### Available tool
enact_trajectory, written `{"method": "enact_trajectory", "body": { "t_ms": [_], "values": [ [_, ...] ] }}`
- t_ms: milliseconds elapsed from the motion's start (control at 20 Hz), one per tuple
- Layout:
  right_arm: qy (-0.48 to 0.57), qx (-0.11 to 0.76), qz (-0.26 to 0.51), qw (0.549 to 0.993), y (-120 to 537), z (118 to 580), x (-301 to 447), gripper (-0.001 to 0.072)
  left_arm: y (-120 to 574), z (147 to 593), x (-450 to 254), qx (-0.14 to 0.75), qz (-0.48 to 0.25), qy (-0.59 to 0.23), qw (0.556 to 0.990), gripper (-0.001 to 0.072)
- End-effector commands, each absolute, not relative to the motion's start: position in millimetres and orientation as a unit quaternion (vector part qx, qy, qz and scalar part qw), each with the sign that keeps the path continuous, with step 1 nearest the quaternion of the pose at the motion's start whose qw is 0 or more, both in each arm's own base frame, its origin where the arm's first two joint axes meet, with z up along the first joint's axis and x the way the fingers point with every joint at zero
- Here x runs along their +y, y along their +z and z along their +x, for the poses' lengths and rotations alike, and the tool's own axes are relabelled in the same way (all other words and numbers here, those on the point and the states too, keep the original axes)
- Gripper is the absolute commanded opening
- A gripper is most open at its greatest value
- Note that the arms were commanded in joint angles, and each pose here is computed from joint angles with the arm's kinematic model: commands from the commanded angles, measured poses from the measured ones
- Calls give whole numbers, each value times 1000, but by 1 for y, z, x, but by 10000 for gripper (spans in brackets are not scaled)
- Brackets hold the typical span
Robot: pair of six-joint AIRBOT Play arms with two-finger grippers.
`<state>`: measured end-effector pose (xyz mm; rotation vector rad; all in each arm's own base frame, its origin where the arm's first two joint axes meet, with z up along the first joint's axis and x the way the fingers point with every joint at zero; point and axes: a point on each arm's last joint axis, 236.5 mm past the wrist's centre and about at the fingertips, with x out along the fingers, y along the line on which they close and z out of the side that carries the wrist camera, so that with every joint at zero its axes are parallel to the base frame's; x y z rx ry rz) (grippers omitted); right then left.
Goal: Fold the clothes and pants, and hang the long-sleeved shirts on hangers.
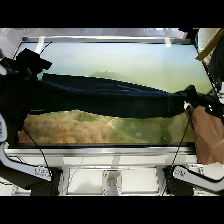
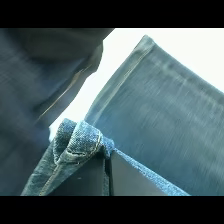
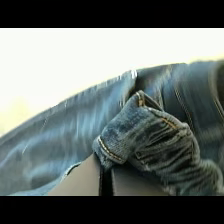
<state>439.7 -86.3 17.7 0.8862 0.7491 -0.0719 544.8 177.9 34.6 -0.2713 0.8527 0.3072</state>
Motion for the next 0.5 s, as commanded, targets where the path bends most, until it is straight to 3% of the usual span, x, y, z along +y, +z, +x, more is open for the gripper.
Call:
{"method": "enact_trajectory", "body": {
  "t_ms": [0, 450],
  "values": [
    [-48, 345, 401, 847, -3, 498, -95, 41, 15, 597, 159, 388, -118, 133, 904, 13],
    [-121, 328, 457, 818, -41, 520, -127, 40, 11, 622, 161, 344, -135, 140, 919, 12]
  ]
}}
